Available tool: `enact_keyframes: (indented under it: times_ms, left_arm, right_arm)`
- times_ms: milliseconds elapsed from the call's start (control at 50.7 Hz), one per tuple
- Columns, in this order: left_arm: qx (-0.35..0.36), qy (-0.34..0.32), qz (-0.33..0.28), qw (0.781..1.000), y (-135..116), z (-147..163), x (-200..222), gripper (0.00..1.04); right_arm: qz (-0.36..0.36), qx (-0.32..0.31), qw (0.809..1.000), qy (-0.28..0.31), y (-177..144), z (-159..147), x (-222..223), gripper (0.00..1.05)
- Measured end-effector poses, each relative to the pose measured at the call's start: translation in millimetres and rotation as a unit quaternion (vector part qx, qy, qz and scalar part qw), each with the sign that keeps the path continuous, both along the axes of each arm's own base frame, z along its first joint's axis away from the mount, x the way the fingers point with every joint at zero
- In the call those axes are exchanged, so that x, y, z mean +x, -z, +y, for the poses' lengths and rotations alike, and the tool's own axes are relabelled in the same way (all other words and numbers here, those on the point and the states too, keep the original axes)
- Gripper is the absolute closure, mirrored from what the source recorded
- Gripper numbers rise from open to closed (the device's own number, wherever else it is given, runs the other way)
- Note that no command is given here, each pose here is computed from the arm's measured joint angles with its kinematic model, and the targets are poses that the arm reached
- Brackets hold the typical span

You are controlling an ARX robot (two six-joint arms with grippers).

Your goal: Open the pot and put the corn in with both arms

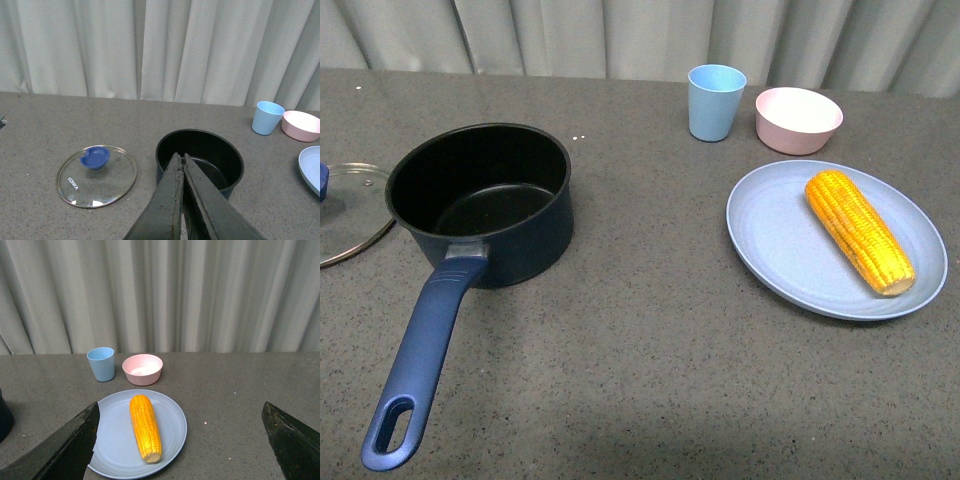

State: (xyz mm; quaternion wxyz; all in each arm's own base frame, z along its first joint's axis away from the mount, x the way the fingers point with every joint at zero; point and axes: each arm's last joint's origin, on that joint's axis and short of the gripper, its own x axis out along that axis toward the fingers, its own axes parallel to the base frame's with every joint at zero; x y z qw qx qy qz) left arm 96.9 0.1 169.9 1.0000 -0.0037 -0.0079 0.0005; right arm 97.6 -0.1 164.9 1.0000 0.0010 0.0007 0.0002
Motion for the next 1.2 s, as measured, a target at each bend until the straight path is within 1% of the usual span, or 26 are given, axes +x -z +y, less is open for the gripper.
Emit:
enact_keyframes:
  times_ms: [237, 276, 434, 493, 513, 552, 572, 631, 710, 789, 848, 907, 966, 1006, 1065, 1203]
  left_arm:
    - [0.0, 0.0, 0.0, 1.0, 0, 0, 0, 1.01]
    - [0.0, 0.0, 0.0, 1.0, 0, 0, 0, 0.97]
    - [0.0, 0.0, 0.0, 1.0, 0, 0, 0, 0.72]
    - [0.0, 0.0, 0.0, 1.0, 0, 0, 0, 0.56]
    - [0.0, 0.0, 0.0, 1.0, 0, 0, 0, 0.52]
    - [0.0, 0.0, 0.0, 1.0, 0, 0, 0, 0.43]
    - [0.0, 0.0, 0.0, 1.0, 0, 0, 0, 0.41]
    - [0.0, 0.0, -0.001, 1.0, 0, 0, 0, 0.31]
    - [0.0, 0.0, -0.001, 1.0, 0, 0, 0, 0.2]
    - [0.0, 0.0, -0.001, 1.0, 0, 0, 0, 0.05]
    - [0.001, 0.001, -0.001, 1.0, 0, 0, 0, 0.07]
    - [0.001, 0.0, -0.001, 1.0, 0, 0, 0, 0.07]
    - [0.001, 0.0, -0.001, 1.0, 0, 0, 0, 0.07]
    - [0.001, 0.001, -0.001, 1.0, 0, 0, 0, 0.07]
    - [0.001, 0.001, -0.001, 1.0, 0, 0, 0, 0.07]
    - [0.001, 0.001, -0.001, 1.0, 0, 0, 0, 0.07]
  right_arm:
    - [0.0, 0.0, 1.0, 0.0, 0, 0, 0, 0.09]
    - [0.0, 0.0, 1.0, 0.0, 0, 0, 0, 0.09]
    - [0.0, 0.0, 1.0, 0.0, 0, 0, 0, 0.09]
    - [0.0, 0.0, 1.0, 0.0, 0, 0, 0, 0.09]
    - [0.002, -0.001, 1.0, 0.006, 0, 0, 0, 0.09]
    - [0.03, -0.003, 0.998, 0.052, 2, 0, 1, 0.09]
    - [0.041, -0.005, 0.996, 0.073, 2, 0, 2, 0.09]
    - [0.058, -0.009, 0.993, 0.104, 4, -1, 5, 0.09]
    - [0.067, -0.005, 0.992, 0.109, 1, -3, 11, 0.09]
    - [0.072, 0.008, 0.993, 0.093, -10, -8, 29, 0.09]
    - [0.082, 0.017, 0.994, 0.075, -20, -12, 51, 0.09]
    - [0.1, 0.026, 0.993, 0.058, -24, -16, 73, 0.09]
    - [0.153, 0.03, 0.987, 0.033, -19, -19, 106, 0.09]
    - [0.207, 0.03, 0.978, 0.012, -8, -20, 130, 0.09]
    - [0.261, 0.033, 0.965, -0.005, 5, -21, 154, 0.09]
    - [0.341, 0.032, 0.939, -0.04, 23, -16, 190, 0.09]
